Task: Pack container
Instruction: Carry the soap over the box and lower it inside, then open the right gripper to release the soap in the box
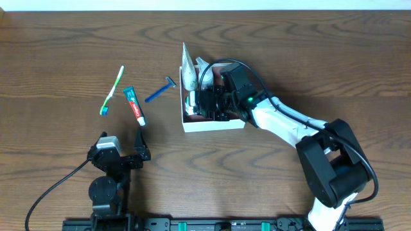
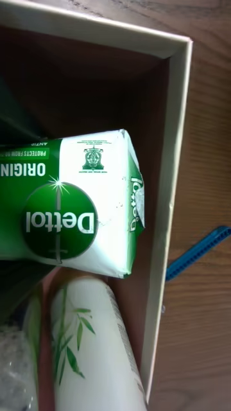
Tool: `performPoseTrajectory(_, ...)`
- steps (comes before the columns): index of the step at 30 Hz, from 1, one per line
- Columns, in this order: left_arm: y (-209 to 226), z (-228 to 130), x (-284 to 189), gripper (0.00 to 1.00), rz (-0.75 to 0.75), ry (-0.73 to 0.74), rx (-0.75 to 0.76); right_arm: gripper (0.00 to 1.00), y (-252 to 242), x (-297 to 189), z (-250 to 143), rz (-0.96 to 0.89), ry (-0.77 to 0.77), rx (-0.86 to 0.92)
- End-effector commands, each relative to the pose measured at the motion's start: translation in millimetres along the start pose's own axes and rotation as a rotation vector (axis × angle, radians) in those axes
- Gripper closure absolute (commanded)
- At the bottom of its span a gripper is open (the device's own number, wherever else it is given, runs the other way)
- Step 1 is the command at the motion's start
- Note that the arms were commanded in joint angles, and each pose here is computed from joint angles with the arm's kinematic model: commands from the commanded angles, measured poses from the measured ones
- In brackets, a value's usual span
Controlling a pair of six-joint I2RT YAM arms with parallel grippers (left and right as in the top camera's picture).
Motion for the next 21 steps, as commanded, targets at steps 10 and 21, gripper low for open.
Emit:
performPoseTrajectory(10,2.1,-12.6,1.0,0.02,0.014,0.050,0.013,0.88,1.3,8.4,1.3,0.020,-0.023,-0.018)
performPoseTrajectory(21,2.1,-12.6,1.0,0.02,0.014,0.050,0.013,0.76,0.7,9.6,6.7,0.013,-0.046,-0.035)
Point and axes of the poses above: each gripper's point midway between its finger pads, its own x axis out along the fingers, its own y axis along the line the jaws close on, z = x × y, the point moved 7 cm from there along -x, back along the fingers, and after that the axes turned 6 degrees about x, right-handed, at the moved point
